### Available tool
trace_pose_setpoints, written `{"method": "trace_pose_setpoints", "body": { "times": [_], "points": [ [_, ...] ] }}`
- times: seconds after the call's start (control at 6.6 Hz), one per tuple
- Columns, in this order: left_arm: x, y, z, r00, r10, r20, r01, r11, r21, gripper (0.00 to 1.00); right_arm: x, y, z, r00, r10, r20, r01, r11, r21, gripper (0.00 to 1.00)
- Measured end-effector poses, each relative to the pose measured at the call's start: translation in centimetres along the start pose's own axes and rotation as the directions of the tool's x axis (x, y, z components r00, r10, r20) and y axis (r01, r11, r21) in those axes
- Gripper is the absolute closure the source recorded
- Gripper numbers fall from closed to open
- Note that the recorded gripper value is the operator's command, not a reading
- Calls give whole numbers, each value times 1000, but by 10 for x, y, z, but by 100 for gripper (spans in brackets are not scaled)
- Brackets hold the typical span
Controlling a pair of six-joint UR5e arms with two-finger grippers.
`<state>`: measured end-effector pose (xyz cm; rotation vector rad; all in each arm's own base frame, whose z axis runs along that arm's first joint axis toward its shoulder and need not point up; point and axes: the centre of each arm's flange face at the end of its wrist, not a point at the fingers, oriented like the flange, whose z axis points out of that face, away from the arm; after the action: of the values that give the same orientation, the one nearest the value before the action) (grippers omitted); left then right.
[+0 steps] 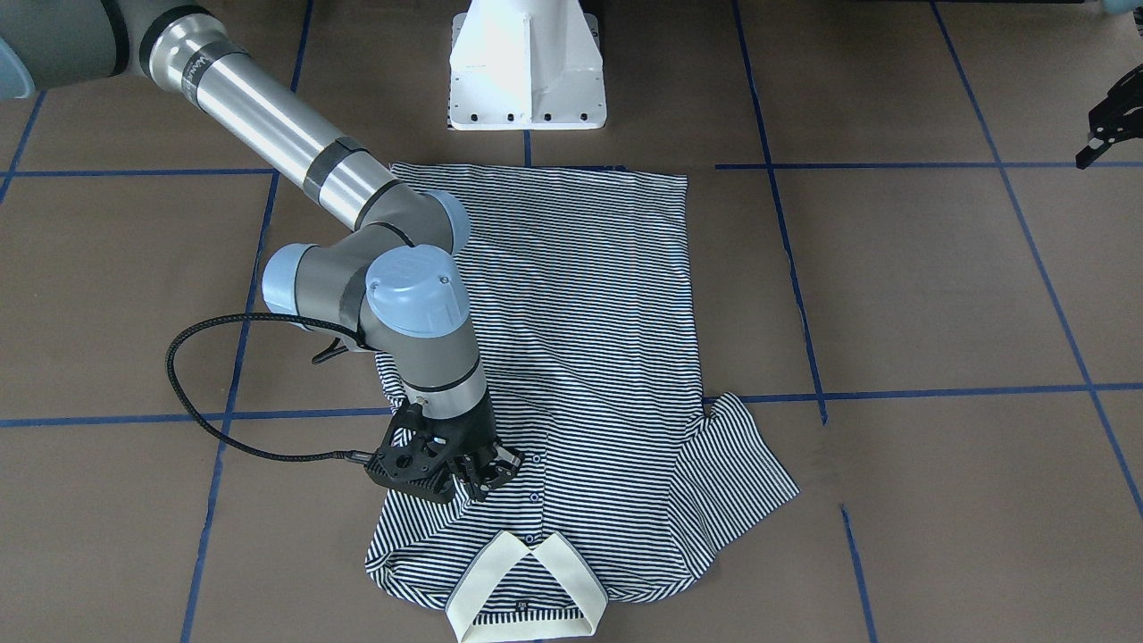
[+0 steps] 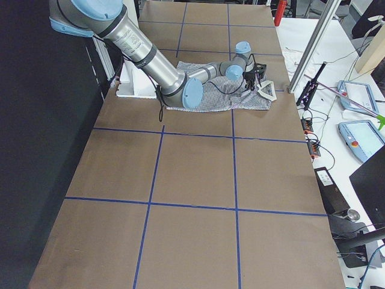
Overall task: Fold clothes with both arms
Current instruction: 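Fold the grasped sleeve inward across the shirt body with the right gripper, then release the sleeve and lift the right gripper while the left arm approaches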
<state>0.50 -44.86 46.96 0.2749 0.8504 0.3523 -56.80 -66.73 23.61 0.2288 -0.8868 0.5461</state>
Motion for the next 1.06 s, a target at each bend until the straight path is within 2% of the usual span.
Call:
{"method": "trace_pose_setpoints", "body": {
  "times": [0.15, 0.45, 0.76, 0.91, 1.06],
  "points": [
    [-1, -7, 4, 1000, 1, -2, -1, 1000, 0, 0, 3, -6, 3, 1000, -7, -12, 7, 999, 31, 0],
    [6, -58, 31, 999, -42, -20, 42, 998, 37, 0, 14, -35, -11, 999, -41, 2, 41, 997, 60, 0],
    [76, -146, 89, 975, -203, -86, 207, 977, 48, 1, 65, -65, -46, 997, -61, 54, 59, 998, 34, 0],
    [108, -196, 117, 959, -275, -73, 279, 959, 49, 2, 90, -74, -58, 995, -79, 68, 77, 997, 24, 0],
    [127, -235, 142, 938, -342, -47, 345, 936, 67, 12, 104, -76, -70, 992, -95, 80, 94, 995, 14, 0]
  ]
}}
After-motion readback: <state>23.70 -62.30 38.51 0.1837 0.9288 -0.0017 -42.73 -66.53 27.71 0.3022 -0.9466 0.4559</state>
